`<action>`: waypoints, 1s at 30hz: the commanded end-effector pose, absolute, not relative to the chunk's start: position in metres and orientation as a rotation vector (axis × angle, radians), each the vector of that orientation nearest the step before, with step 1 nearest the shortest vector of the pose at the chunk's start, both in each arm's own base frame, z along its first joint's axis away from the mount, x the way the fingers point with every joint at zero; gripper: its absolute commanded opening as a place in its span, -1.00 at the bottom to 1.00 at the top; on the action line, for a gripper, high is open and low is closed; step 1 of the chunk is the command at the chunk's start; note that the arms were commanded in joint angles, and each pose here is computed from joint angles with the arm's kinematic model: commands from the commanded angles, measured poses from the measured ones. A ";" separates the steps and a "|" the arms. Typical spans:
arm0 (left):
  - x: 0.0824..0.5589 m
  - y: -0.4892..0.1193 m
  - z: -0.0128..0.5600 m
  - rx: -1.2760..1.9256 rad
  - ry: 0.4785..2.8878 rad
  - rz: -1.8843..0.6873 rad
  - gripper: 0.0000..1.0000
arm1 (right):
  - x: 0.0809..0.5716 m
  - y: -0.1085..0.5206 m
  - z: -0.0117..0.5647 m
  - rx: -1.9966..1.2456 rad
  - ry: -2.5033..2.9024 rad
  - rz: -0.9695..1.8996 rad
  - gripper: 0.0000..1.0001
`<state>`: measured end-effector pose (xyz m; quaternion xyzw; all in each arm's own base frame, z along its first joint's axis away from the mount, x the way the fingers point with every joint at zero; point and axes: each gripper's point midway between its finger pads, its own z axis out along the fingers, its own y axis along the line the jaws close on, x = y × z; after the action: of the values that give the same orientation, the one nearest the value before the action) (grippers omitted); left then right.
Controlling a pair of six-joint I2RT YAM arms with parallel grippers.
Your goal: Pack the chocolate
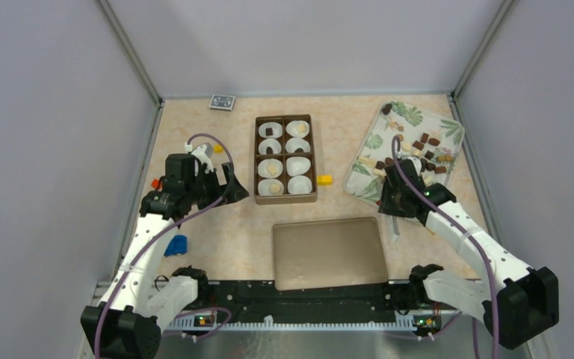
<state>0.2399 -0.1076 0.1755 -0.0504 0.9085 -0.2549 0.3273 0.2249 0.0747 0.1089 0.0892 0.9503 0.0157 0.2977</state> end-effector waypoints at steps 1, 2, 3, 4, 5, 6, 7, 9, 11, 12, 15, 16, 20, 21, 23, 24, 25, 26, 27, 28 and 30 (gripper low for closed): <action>0.248 -0.107 0.180 -0.106 2.339 -0.660 0.98 | 0.247 0.080 0.124 0.252 2.458 0.061 -0.23; 0.248 -0.107 0.180 -0.106 2.340 -0.661 0.97 | 0.248 0.081 0.124 0.246 2.459 0.063 -0.23; 0.248 -0.107 0.180 -0.106 2.339 -0.660 0.97 | 0.250 0.082 0.123 0.238 2.459 0.066 -0.23; 0.248 -0.107 0.180 -0.106 2.338 -0.660 0.97 | 0.252 0.084 0.123 0.232 2.457 0.069 -0.23; 0.248 -0.107 0.180 -0.106 2.340 -0.659 0.97 | 0.254 0.085 0.124 0.226 2.454 0.074 -0.23; 0.248 -0.107 0.181 -0.106 2.339 -0.659 0.97 | 0.257 0.087 0.125 0.219 2.450 0.081 -0.23; 0.248 -0.107 0.181 -0.106 2.338 -0.659 0.97 | 0.258 0.088 0.125 0.214 2.451 0.086 -0.23; 0.248 -0.107 0.182 -0.108 2.337 -0.657 0.97 | 0.261 0.089 0.128 0.207 2.448 0.086 -0.23; 0.248 -0.106 0.184 -0.110 2.330 -0.654 0.97 | 0.264 0.091 0.129 0.198 2.442 0.090 -0.23; 0.249 -0.106 0.184 -0.109 2.329 -0.657 0.97 | 0.266 0.091 0.130 0.192 2.438 0.092 -0.23; 0.249 -0.108 0.184 -0.105 2.333 -0.664 0.97 | 0.270 0.094 0.132 0.178 2.437 0.097 -0.23; 0.250 -0.108 0.184 -0.105 2.335 -0.665 0.97 | 0.271 0.094 0.131 0.175 2.438 0.093 -0.23; 0.251 -0.109 0.186 -0.100 2.334 -0.674 0.97 | 0.272 0.098 0.132 0.157 2.443 0.114 -0.24; 0.251 -0.109 0.185 -0.102 2.335 -0.674 0.97 | 0.272 0.098 0.133 0.155 2.442 0.114 -0.24; 0.252 -0.110 0.187 -0.100 2.332 -0.678 0.98 | 0.271 0.096 0.133 0.149 2.446 0.099 -0.24; 0.252 -0.110 0.187 -0.098 2.333 -0.678 0.98 | 0.270 0.095 0.132 0.147 2.450 0.091 -0.24; 0.252 -0.110 0.188 -0.096 2.331 -0.678 0.98 | 0.269 0.093 0.132 0.144 2.453 0.081 -0.25; 0.252 -0.110 0.188 -0.097 2.332 -0.676 0.97 | 0.268 0.092 0.131 0.137 2.459 0.072 -0.25; 0.252 -0.109 0.187 -0.098 2.333 -0.674 0.98 | 0.266 0.091 0.130 0.130 2.465 0.065 -0.25; 0.251 -0.109 0.187 -0.098 2.334 -0.673 0.98 | 0.265 0.090 0.129 0.126 2.470 0.059 -0.26; 0.251 -0.109 0.185 -0.101 2.339 -0.674 0.97 | 0.262 0.088 0.127 0.122 2.483 0.048 -0.28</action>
<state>0.2419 -0.1075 0.1714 -0.0522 0.9115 -0.2527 0.3204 0.2497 0.0880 0.1060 0.0501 0.9542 0.0169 0.2945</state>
